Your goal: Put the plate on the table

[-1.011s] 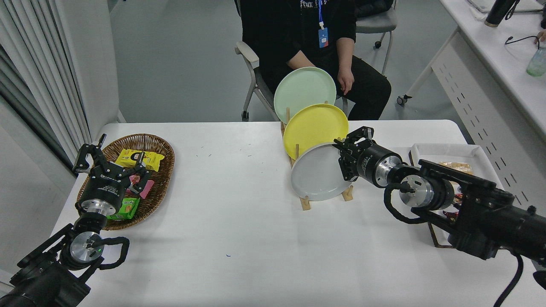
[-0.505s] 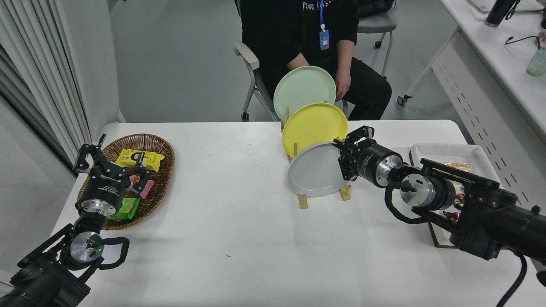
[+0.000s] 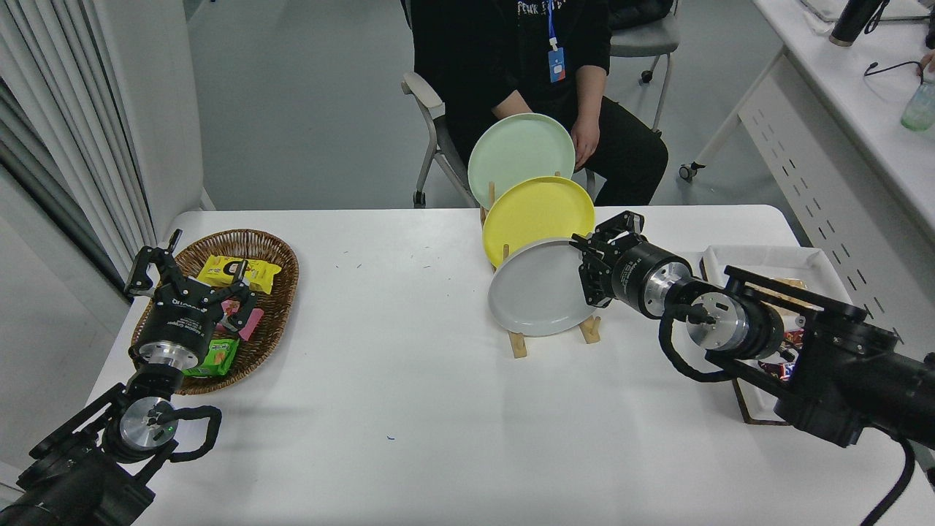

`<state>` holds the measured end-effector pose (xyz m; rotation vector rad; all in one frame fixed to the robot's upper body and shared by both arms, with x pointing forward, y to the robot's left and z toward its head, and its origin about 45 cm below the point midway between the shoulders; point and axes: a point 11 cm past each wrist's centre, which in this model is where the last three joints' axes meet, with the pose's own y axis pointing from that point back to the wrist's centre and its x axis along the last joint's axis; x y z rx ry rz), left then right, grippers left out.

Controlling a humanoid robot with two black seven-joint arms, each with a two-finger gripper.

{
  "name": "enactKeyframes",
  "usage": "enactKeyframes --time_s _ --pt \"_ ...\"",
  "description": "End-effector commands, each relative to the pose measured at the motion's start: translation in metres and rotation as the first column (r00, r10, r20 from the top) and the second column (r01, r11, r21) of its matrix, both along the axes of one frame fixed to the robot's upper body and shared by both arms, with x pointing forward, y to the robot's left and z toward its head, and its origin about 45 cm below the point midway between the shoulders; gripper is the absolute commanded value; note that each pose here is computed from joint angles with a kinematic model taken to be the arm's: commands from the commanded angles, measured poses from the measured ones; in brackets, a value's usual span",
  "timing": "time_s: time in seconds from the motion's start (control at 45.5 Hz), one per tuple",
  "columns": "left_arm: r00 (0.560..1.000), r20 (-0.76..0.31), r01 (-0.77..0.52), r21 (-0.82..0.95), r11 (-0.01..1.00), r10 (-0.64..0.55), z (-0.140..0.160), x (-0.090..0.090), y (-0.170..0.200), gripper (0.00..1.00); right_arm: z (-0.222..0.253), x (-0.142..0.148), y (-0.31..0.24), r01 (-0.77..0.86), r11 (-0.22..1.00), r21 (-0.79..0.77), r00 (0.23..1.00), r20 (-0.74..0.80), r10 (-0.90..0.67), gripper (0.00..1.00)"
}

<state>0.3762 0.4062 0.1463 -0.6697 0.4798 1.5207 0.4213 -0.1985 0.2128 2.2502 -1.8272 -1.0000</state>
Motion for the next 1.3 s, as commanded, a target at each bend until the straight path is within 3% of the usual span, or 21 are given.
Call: enactKeyframes --time_s 0.0,0.769,1.275 --pt "1.0 0.0 0.0 0.0 1.0 0.0 0.0 0.0 0.0 0.98 0.009 -0.001 0.008 -0.013 1.0 0.027 1.0 0.012 0.012 0.0" --pt "1.0 0.0 0.0 0.0 1.0 0.0 0.0 0.0 0.0 0.98 0.051 0.003 0.023 0.015 0.983 0.184 1.0 -0.018 -0.012 0.0" --pt "1.0 0.0 0.0 0.0 1.0 0.0 0.0 0.0 0.0 0.98 0.085 0.012 0.041 0.001 0.985 0.17 1.0 -0.007 0.0 0.0"
